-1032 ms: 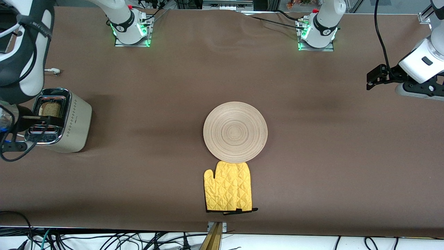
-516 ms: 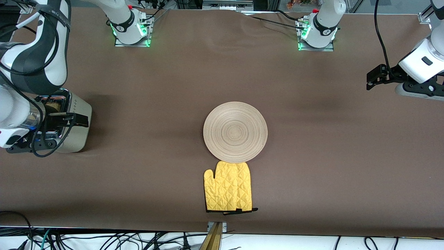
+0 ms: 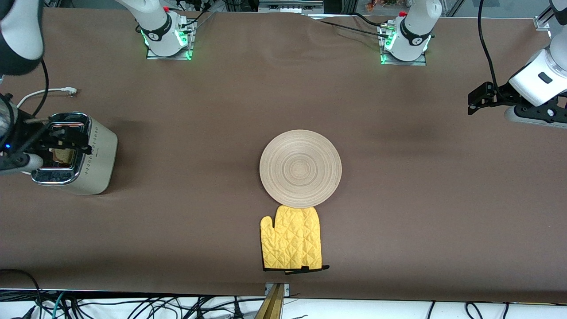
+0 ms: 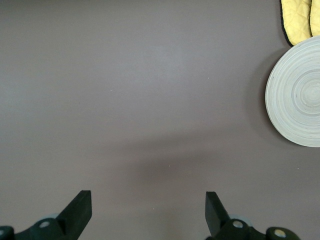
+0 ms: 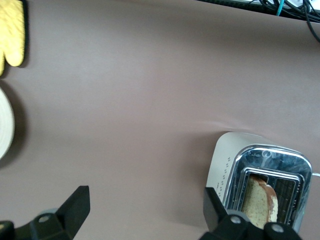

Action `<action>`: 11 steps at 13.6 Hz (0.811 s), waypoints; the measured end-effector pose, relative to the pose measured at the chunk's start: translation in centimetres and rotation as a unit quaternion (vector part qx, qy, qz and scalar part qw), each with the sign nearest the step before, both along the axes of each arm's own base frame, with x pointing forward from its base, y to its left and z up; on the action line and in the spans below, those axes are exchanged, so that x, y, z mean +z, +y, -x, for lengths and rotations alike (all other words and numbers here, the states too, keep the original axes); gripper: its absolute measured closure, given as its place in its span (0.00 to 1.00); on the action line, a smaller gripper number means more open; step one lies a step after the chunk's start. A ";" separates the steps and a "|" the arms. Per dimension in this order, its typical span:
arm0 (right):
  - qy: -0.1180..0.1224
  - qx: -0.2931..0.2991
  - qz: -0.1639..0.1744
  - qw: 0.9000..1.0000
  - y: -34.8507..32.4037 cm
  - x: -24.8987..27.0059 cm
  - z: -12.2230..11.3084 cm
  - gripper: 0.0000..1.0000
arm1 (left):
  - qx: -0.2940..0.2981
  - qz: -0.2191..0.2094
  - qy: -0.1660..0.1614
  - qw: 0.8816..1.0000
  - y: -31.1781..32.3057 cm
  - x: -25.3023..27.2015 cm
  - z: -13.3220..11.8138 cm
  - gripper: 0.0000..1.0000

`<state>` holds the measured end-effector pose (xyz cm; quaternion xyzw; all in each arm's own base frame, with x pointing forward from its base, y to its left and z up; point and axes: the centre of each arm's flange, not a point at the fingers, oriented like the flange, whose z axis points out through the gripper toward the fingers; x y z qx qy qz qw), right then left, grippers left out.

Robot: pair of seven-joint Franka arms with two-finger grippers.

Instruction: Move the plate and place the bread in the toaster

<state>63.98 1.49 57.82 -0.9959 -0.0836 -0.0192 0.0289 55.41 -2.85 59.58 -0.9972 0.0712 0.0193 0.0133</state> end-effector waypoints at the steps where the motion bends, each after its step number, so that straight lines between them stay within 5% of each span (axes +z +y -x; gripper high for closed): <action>1: 0.002 0.002 -0.001 1.000 -0.3 0.2 1.0 0.00 | 0.000 0.000 0.000 1.000 0.0 0.0 0.0 0.00; 4: 0.011 0.015 0.022 1.000 -0.5 -0.1 3.2 0.00 | 0.000 0.000 0.000 1.000 0.0 0.0 0.0 0.00; 11: 0.018 -0.047 0.029 0.998 -2.2 -0.5 3.8 0.00 | 0.000 0.000 0.000 1.000 0.0 0.0 0.0 0.00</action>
